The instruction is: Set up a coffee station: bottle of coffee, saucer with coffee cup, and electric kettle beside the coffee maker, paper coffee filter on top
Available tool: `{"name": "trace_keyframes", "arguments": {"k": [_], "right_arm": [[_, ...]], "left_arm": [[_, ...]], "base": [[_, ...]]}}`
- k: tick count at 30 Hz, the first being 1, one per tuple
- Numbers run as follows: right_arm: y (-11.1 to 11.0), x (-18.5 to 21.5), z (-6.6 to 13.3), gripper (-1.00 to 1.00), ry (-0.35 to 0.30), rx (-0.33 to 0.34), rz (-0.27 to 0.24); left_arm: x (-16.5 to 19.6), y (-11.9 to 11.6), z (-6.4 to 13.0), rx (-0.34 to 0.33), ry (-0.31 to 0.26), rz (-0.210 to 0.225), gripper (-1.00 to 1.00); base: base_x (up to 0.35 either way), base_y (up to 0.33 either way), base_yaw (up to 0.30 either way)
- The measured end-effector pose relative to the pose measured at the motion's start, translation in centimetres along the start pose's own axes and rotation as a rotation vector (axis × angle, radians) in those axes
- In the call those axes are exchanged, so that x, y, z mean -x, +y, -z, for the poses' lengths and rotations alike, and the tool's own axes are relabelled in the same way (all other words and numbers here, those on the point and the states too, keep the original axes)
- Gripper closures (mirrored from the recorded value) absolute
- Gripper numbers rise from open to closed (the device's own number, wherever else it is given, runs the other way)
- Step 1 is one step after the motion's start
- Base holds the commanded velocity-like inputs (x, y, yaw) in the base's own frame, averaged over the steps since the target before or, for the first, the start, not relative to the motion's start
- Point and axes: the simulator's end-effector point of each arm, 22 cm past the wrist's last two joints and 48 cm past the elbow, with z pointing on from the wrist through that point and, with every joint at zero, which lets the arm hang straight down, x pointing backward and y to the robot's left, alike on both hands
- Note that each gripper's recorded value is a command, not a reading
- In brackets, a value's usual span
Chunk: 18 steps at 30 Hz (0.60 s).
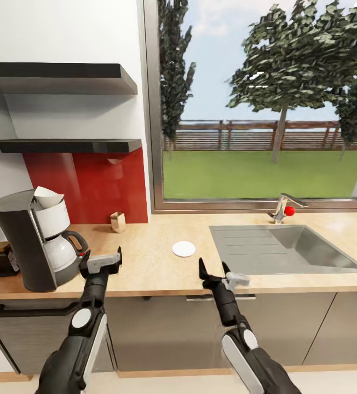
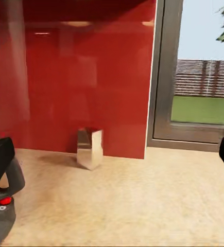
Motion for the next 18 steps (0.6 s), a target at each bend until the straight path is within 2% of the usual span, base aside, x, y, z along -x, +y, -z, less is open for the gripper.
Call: {"name": "trace_keyframes", "arguments": {"k": [2, 3, 5, 6, 9, 10, 13, 16, 18], "right_arm": [[-0.5, 1.4, -2.8, -1.00, 0.043, -0.005, 0.023], [-0.6, 1.8, -3.6, -1.00, 0.055, -0.008, 0.028], [-1.3, 3.5, -6.5, -1.00, 0.101, -0.021, 0.041], [-1.4, 4.1, -7.2, -1.00, 0.110, -0.024, 0.043], [-2.3, 6.7, -10.3, -1.00, 0.152, -0.043, 0.043], [-2.4, 7.0, -10.6, -1.00, 0.158, -0.047, 0.041], [-3.0, 7.2, -11.4, -1.00, 0.215, -0.058, 0.039], [-3.3, 5.7, -11.2, -1.00, 0.310, -0.062, 0.039], [-3.4, 4.4, -10.7, -1.00, 0.377, -0.064, 0.039]], "left_arm": [[0.0, -0.7, -1.6, -0.025, 0.071, -0.008, -1.00], [0.1, -1.0, -2.0, -0.038, 0.087, -0.009, -1.00], [0.3, -2.7, -3.3, -0.114, 0.150, -0.012, -1.00], [0.4, -3.1, -3.6, -0.137, 0.165, -0.013, -1.00], [0.9, -4.5, -5.3, -0.261, 0.256, -0.019, -1.00], [0.9, -4.6, -5.6, -0.280, 0.274, -0.019, -1.00], [0.4, -6.1, -6.5, -0.406, 0.383, 0.006, -1.00], [0.1, -8.3, -6.8, -0.537, 0.483, 0.049, -1.00], [-0.4, -8.7, -6.8, -0.572, 0.534, 0.068, -1.00]], "base": [[0.000, 0.000, 0.000], [0.000, 0.000, 0.000], [0.000, 0.000, 0.000], [0.000, 0.000, 0.000], [0.000, 0.000, 0.000], [0.000, 0.000, 0.000], [0.000, 0.000, 0.000], [0.000, 0.000, 0.000], [0.000, 0.000, 0.000]]}}
